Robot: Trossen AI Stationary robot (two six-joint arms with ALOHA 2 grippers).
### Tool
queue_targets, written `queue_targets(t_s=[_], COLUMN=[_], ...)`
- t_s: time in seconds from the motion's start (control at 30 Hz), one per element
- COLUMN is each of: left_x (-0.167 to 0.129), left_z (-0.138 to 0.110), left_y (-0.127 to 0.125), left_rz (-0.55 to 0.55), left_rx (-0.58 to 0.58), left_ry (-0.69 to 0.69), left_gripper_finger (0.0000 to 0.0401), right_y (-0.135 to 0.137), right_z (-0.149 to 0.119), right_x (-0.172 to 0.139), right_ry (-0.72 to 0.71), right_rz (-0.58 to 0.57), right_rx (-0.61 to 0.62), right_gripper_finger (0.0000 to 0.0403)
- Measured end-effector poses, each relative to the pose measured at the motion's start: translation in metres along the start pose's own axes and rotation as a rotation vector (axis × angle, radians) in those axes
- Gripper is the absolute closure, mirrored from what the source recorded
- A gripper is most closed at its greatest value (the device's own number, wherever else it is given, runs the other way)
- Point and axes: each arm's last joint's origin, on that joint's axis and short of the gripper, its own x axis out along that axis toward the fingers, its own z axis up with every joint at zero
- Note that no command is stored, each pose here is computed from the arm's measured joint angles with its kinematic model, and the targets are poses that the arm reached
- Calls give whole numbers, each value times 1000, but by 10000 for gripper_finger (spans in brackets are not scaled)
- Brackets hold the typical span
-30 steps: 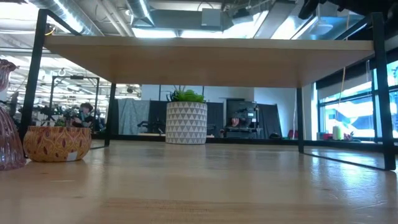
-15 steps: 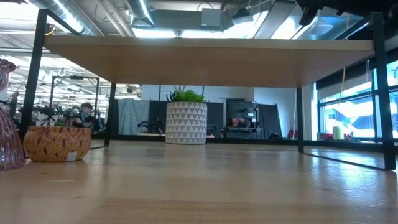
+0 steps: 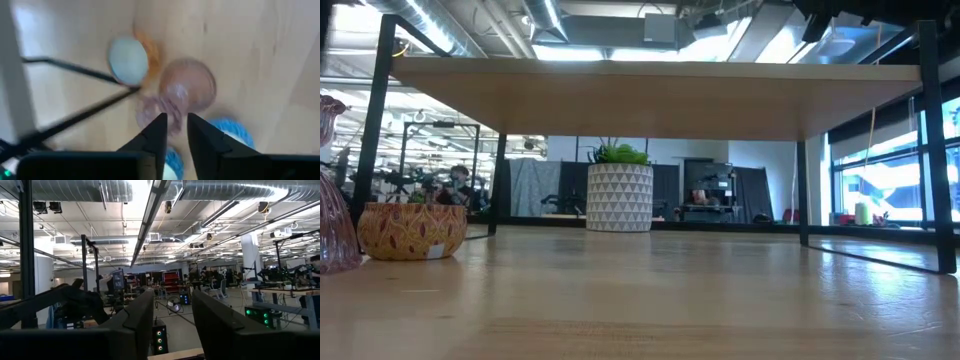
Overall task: Pick & Place candle stick holders
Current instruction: Put the left pink glass candle holder on the shelf
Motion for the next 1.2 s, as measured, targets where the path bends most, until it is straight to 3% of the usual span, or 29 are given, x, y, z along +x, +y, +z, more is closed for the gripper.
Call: queue_targets(t_s=[0.23, 0.37, 0.43, 0.53, 0.67, 0.97, 1.2], left_x=[-45, -87, -101, -110, -105, -76, -50], left_z=[-30, -63, -81, -96, -97, -61, -46], left_y=[13, 32, 37, 38, 28, 15, 8], left_rz=[54, -19, -92, -179, -200, -142, -80], left_rx=[-82, -222, -270, -336, -314, -217, -176], left_ry=[-327, -591, -630, -620, -559, -351, -316], left_gripper_finger=[316, 323, 324, 319, 301, 237, 221], right_y=[0, 0, 0, -1, -1, -2, -2], right_z=[0, 0, 0, 0, 0, 0, -1], right_x=[0, 0, 0, 0, 0, 0, 0], right_ry=[3, 2, 1, -1, -2, -5, 4], right_rz=[0, -7, -13, -33, -34, -59, -60], right_rx=[0, 0, 0, 0, -1, 0, -1], right_gripper_finger=[265, 265, 265, 264, 264, 264, 265])
